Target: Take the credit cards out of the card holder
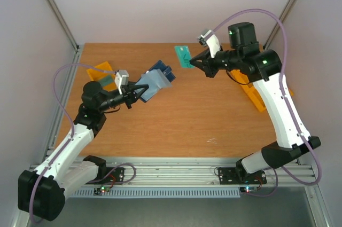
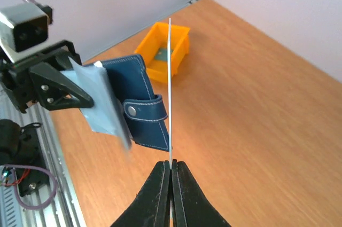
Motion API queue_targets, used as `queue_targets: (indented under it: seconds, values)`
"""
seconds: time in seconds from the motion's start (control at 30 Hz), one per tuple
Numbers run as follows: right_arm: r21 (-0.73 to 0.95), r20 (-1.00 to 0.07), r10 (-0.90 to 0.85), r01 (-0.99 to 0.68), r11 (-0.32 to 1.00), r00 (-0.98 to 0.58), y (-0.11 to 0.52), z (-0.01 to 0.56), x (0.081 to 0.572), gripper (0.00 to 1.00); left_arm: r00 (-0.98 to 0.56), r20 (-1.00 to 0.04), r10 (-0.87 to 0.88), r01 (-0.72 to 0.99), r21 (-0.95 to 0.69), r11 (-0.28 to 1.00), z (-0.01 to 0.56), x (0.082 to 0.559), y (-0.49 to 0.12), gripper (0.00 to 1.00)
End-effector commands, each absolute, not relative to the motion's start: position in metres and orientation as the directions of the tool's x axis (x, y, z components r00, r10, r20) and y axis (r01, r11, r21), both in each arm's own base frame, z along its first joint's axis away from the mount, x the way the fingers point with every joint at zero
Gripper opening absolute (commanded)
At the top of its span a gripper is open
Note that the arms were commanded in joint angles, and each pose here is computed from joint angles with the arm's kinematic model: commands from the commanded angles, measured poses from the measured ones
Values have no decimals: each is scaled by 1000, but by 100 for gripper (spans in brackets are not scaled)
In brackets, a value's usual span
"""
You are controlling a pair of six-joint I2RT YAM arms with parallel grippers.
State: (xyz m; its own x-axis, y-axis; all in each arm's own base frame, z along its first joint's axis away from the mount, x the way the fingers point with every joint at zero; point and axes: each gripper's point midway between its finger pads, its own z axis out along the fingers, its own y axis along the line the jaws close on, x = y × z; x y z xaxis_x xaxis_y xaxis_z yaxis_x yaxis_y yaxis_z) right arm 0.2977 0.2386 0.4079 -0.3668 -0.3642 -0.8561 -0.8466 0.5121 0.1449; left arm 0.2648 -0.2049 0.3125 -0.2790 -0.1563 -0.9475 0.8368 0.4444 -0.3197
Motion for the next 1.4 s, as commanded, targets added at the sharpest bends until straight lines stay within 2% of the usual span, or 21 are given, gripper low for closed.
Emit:
queue_targets:
  seconds: [0.0, 0.2, 0.5, 0.63, 0.77, 0.8, 0.83, 0.93, 1.0, 1.1, 1.2, 1.37]
  values:
    - [119, -866, -346, -822, 558, -360, 222, 417, 297, 1, -314, -946, -82, 807, -311, 502, 279, 272, -202, 0]
    - [140, -856, -352, -826, 546, -378, 223, 415, 293, 1, -432, -902, 17, 767, -357, 534, 221, 281, -205, 0]
    - [187, -801, -392, -810, 555, -453, 220, 387, 288, 1, -559, -798, 226, 811, -470, 349, 173, 270, -264, 0]
    - [218, -778, -399, -805, 552, -485, 219, 376, 281, 1, -665, -688, 291, 737, -542, 405, 124, 285, -275, 0]
    - [243, -759, -406, -800, 549, -509, 218, 368, 275, 1, -686, -660, 306, 704, -497, 507, 82, 303, -276, 2]
    - [248, -758, -404, -799, 548, -512, 218, 369, 274, 1, -687, -657, 310, 702, -490, 517, 76, 304, -275, 7]
    - [253, -758, -402, -800, 544, -513, 218, 369, 273, 1, -685, -656, 316, 703, -484, 521, 72, 304, -275, 16]
    - [264, -761, -394, -801, 538, -515, 220, 370, 271, 1, -664, -668, 337, 715, -434, 548, 61, 305, -268, 53]
    - [272, -762, -391, -802, 532, -517, 222, 370, 273, 1, -655, -680, 330, 704, -392, 592, 59, 312, -261, 68]
    - [297, -760, -376, -797, 526, -531, 225, 374, 276, 1, -627, -720, 298, 684, -326, 652, 66, 323, -250, 81]
    - [347, -737, -361, -779, 522, -571, 230, 377, 278, 1, -553, -795, 249, 727, -314, 611, 101, 322, -245, 98]
    - [427, -666, -348, -720, 547, -660, 235, 377, 288, 1, -394, -908, 145, 821, -276, 500, 174, 322, -220, 100]
